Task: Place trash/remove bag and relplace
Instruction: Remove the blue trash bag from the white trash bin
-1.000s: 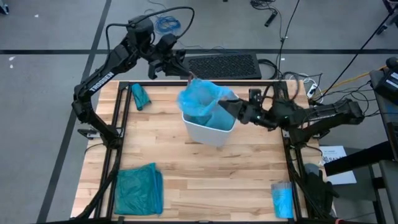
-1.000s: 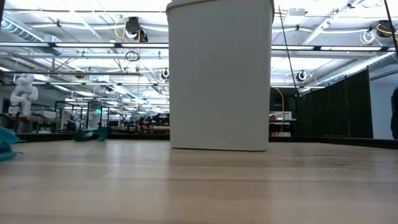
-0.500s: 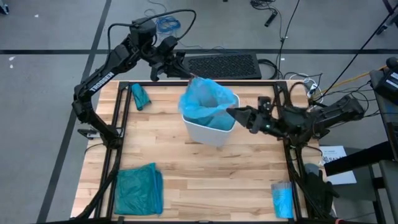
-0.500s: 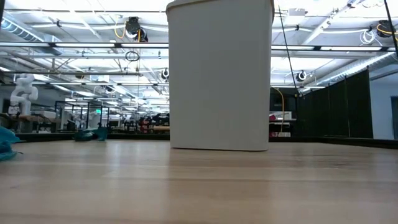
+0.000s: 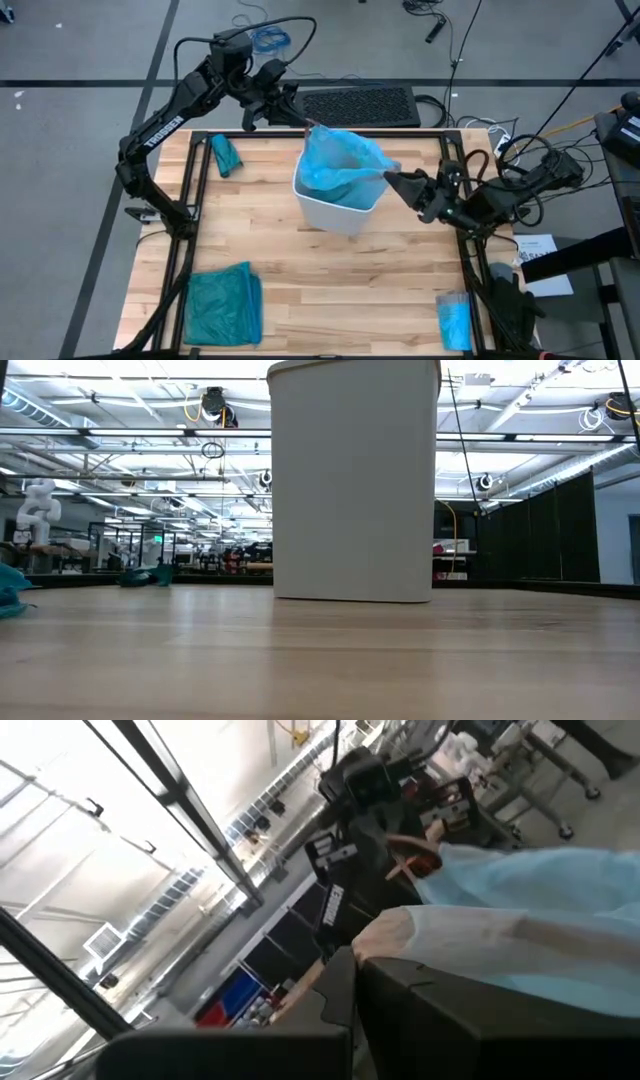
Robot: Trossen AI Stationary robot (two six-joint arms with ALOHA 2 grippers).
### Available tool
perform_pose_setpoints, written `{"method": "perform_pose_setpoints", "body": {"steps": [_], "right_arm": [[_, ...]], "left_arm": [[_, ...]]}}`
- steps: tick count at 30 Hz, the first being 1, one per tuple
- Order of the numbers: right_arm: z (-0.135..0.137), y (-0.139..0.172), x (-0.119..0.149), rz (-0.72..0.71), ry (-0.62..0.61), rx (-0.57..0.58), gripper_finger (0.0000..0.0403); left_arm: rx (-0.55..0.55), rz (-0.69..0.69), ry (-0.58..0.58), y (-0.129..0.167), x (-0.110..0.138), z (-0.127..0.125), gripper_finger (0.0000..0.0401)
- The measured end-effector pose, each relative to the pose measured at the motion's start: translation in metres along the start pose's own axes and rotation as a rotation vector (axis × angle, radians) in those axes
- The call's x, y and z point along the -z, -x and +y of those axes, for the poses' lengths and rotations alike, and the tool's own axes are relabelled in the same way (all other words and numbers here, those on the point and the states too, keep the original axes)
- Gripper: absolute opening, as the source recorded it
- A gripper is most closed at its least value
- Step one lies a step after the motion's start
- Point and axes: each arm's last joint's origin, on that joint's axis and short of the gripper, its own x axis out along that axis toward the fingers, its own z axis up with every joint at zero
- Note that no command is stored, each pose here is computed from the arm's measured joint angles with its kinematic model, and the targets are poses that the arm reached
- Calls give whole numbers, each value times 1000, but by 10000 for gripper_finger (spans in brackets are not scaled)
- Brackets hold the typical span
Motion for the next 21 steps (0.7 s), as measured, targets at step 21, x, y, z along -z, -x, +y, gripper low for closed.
{"method": "perform_pose_setpoints", "body": {"steps": [21], "right_arm": [[-11, -38, -1, -3, 32, -334, 0]], "left_arm": [[-8, -3, -18, 0, 0, 0, 0]]}}
